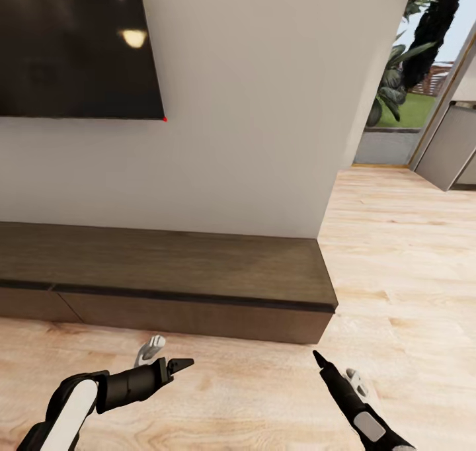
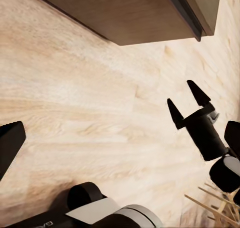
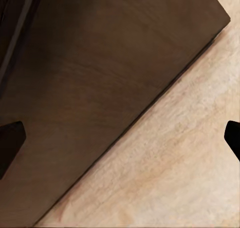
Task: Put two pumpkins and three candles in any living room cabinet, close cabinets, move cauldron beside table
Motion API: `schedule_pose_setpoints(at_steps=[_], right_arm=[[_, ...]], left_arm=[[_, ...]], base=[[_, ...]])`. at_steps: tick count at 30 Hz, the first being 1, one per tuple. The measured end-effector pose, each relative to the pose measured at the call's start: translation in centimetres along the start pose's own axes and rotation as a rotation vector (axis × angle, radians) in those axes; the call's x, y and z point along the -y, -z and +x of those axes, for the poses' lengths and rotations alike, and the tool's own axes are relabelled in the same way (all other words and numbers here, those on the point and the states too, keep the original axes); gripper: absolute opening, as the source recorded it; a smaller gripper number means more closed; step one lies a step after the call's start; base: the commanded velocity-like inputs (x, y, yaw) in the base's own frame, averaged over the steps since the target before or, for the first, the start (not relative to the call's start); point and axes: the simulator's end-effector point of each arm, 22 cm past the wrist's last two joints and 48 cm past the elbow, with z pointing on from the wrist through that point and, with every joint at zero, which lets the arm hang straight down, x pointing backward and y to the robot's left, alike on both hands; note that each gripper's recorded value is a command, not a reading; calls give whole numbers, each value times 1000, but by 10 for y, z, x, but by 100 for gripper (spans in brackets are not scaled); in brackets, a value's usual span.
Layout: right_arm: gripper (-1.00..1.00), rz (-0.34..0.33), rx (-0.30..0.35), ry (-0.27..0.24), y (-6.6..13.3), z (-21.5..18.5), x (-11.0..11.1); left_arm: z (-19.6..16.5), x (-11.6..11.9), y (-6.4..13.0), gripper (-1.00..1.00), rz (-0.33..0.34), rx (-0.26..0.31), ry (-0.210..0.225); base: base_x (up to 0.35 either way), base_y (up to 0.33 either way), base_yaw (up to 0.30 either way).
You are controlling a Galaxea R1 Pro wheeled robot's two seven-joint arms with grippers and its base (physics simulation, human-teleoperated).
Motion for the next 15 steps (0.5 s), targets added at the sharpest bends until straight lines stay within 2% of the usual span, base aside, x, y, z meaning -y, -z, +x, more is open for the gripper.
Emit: schedule_pose_setpoints(at_steps=[4, 7, 10, 15], right_arm=[[100, -39, 40, -55, -15, -15, -16], [100, -59, 66, -90, -19, -19, -18], [100, -75, 67, -107, -24, -12, -21], [100, -77, 66, -111, -28, -5, -14]], left_arm=[[6, -4, -8, 100, 4, -7, -4], [25, 1, -22, 100, 14, -54, -30], [43, 5, -34, 100, 25, -98, -55], [65, 6, -49, 100, 40, -144, -80]], base=[[0, 0, 0], [0, 0, 0], [0, 0, 0], [0, 0, 0]])
